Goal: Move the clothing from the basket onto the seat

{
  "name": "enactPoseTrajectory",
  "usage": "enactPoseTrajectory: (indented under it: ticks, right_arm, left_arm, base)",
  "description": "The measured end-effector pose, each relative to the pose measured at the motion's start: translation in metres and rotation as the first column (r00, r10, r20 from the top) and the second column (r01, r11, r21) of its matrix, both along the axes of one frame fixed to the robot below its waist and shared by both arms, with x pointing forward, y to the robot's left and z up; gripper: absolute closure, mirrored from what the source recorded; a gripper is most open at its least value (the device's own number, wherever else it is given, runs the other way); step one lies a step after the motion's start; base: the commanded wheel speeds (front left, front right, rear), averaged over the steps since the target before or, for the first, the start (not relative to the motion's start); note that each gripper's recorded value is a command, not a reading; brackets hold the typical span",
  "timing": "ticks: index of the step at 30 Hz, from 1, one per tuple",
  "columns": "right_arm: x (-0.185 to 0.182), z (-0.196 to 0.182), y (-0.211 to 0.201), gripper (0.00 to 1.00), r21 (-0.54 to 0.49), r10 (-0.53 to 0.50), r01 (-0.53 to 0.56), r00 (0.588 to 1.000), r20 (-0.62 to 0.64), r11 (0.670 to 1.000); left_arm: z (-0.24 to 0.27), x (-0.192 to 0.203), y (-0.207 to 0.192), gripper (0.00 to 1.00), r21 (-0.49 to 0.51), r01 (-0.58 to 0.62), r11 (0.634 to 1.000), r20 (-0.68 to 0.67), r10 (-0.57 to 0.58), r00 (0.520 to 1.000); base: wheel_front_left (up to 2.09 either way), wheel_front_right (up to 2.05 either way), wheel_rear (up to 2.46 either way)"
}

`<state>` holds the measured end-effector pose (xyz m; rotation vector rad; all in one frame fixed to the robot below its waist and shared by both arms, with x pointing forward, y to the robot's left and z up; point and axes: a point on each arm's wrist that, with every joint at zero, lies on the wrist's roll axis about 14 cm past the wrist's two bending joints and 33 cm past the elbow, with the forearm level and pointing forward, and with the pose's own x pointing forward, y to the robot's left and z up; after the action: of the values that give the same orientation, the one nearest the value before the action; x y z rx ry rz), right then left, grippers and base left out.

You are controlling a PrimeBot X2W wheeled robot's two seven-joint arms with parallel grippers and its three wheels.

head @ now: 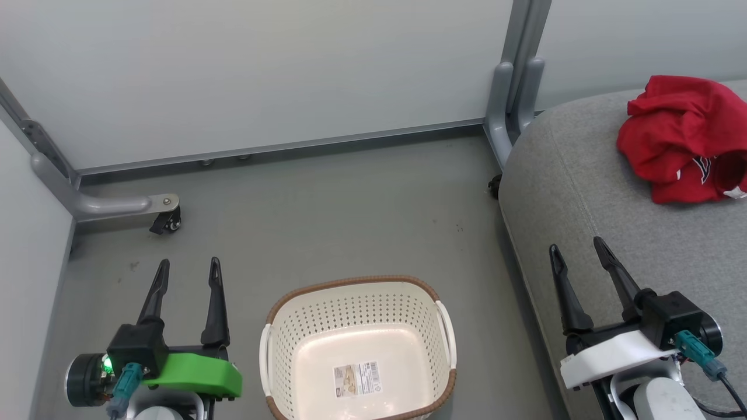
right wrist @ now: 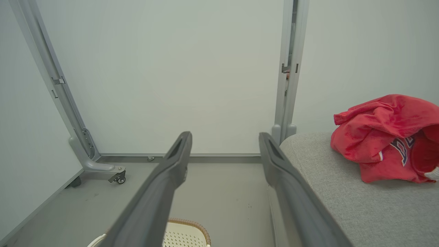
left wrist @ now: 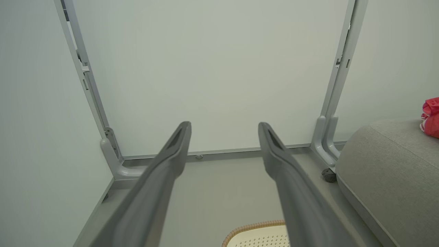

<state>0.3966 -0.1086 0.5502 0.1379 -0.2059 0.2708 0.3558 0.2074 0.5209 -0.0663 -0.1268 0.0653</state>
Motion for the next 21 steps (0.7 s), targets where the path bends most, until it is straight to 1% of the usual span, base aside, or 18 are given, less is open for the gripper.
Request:
enactPoseTrajectory:
  ticks: [8,9,14,16,21]
  right_arm:
    - [0.003,-0.001,0.002,0.00,0.001,0.004,-0.004,1.000,-0.002,1.000]
    - [0.003,-0.002,0.002,1.00,0.000,0.005,-0.005,1.000,-0.006,1.000]
    - [-0.004,-0.026,0.002,1.00,0.000,0.003,-0.003,0.997,-0.083,1.000]
    - [-0.004,-0.030,0.000,1.00,0.030,-0.002,0.005,0.995,-0.104,1.000]
    - [-0.004,-0.033,-0.008,1.00,0.124,-0.014,0.032,0.989,-0.147,0.992]
  left_arm:
    - [-0.002,0.000,0.002,0.00,0.001,-0.005,1.000,-0.008,0.005,1.000]
    - [-0.004,0.000,0.001,1.00,0.000,-0.005,1.000,-0.011,0.005,1.000]
    - [-0.026,-0.006,0.000,1.00,-0.017,-0.007,1.000,-0.081,0.006,0.997]
    - [-0.030,-0.007,0.002,1.00,-0.046,-0.015,0.999,-0.100,0.010,0.995]
    - [-0.034,-0.006,0.006,1.00,-0.154,-0.041,0.987,-0.116,0.023,0.993]
  base:
    - [0.00,0.00,0.00]
    - [0.00,0.00,0.00]
    - [0.00,0.00,0.00]
    - [0.00,0.00,0.00]
    - [0.00,0.00,0.00]
